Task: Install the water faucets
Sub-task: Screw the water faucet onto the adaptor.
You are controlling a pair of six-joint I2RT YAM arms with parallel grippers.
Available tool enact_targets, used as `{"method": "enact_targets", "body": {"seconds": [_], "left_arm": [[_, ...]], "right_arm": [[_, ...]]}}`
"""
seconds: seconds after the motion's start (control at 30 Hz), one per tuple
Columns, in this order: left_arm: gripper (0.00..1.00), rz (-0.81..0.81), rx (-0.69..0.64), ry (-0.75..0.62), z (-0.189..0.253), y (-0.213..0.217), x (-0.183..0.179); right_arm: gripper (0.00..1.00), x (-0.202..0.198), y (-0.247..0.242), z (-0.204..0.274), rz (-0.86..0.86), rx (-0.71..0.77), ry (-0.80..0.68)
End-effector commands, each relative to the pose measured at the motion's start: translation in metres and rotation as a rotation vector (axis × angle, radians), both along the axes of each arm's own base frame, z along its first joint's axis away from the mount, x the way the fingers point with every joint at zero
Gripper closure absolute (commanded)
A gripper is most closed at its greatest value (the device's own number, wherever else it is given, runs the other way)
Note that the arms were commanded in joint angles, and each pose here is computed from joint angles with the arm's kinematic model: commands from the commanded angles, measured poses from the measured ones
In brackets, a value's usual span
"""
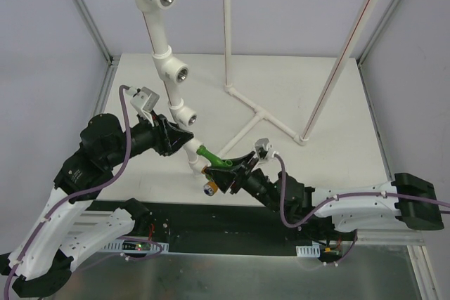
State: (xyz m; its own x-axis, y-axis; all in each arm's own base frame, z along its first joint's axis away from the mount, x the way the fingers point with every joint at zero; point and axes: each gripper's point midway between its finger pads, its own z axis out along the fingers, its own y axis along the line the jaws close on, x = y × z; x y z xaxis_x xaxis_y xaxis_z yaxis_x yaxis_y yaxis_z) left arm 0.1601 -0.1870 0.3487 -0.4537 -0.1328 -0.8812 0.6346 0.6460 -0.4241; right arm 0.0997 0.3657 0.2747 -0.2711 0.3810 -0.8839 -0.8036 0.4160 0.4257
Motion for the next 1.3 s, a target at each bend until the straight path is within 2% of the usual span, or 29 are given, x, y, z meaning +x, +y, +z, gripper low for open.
{"method": "enact_targets", "body": {"seconds": [0.0, 0.17, 0.2, 0.23, 0.33, 0.4, 0.57, 0.63, 0.77, 0.83, 0.93, 1.0, 1.1, 1.17, 1.27], "left_arm": [[1.0, 0.047, -0.007, 0.124, -0.017, 0.001, 0.001], [1.0, 0.048, -0.013, 0.124, -0.015, 0.001, 0.001], [1.0, 0.048, -0.013, 0.124, -0.015, 0.001, 0.001], [1.0, 0.046, -0.014, 0.125, -0.015, 0.0, 0.001], [1.0, 0.052, -0.016, 0.125, -0.016, 0.002, 0.001], [1.0, 0.053, -0.017, 0.126, -0.016, 0.002, 0.001], [1.0, 0.058, -0.016, 0.126, -0.017, 0.002, 0.002], [1.0, 0.059, -0.011, 0.13, -0.019, 0.002, 0.002], [1.0, 0.056, -0.014, 0.132, -0.018, 0.001, 0.003], [1.0, 0.054, -0.014, 0.13, -0.018, 0.0, 0.004], [1.0, 0.053, -0.013, 0.127, -0.018, 0.0, 0.004], [1.0, 0.054, -0.015, 0.124, -0.017, 0.001, 0.003], [1.0, 0.051, -0.018, 0.12, -0.016, 0.001, 0.002], [1.0, 0.055, -0.018, 0.118, -0.016, 0.002, 0.002], [1.0, 0.061, -0.018, 0.114, -0.016, 0.003, 0.002]], "right_arm": [[1.0, 0.0, -0.005, 0.057, 0.087, 0.657, 0.743], [1.0, 0.004, -0.001, 0.069, 0.18, 0.936, 1.121], [0.96, 0.004, -0.002, 0.07, 0.189, 0.977, 1.178], [0.8, 0.005, -0.004, 0.072, 0.194, 0.997, 1.196], [0.49, 0.006, -0.013, 0.077, 0.163, 0.971, 1.116], [0.37, 0.011, -0.025, 0.069, 0.104, 0.951, 1.074], [0.27, 0.022, -0.057, 0.041, -0.024, 0.897, 0.976], [0.26, 0.027, -0.07, 0.025, -0.095, 0.861, 0.956], [0.26, 0.038, -0.097, -0.013, -0.283, 0.643, 0.807], [0.27, 0.042, -0.112, -0.014, -0.342, 0.524, 0.667], [0.27, 0.039, -0.118, 0.001, -0.348, 0.199, 0.313], [0.27, 0.037, -0.119, 0.001, -0.32, -0.142, -0.046], [0.24, 0.029, -0.122, -0.006, -0.202, -0.519, -0.429], [0.23, 0.028, -0.123, -0.007, -0.158, -0.666, -0.65], [0.22, 0.02, -0.112, 0.005, -0.108, -0.692, -0.897]]}}
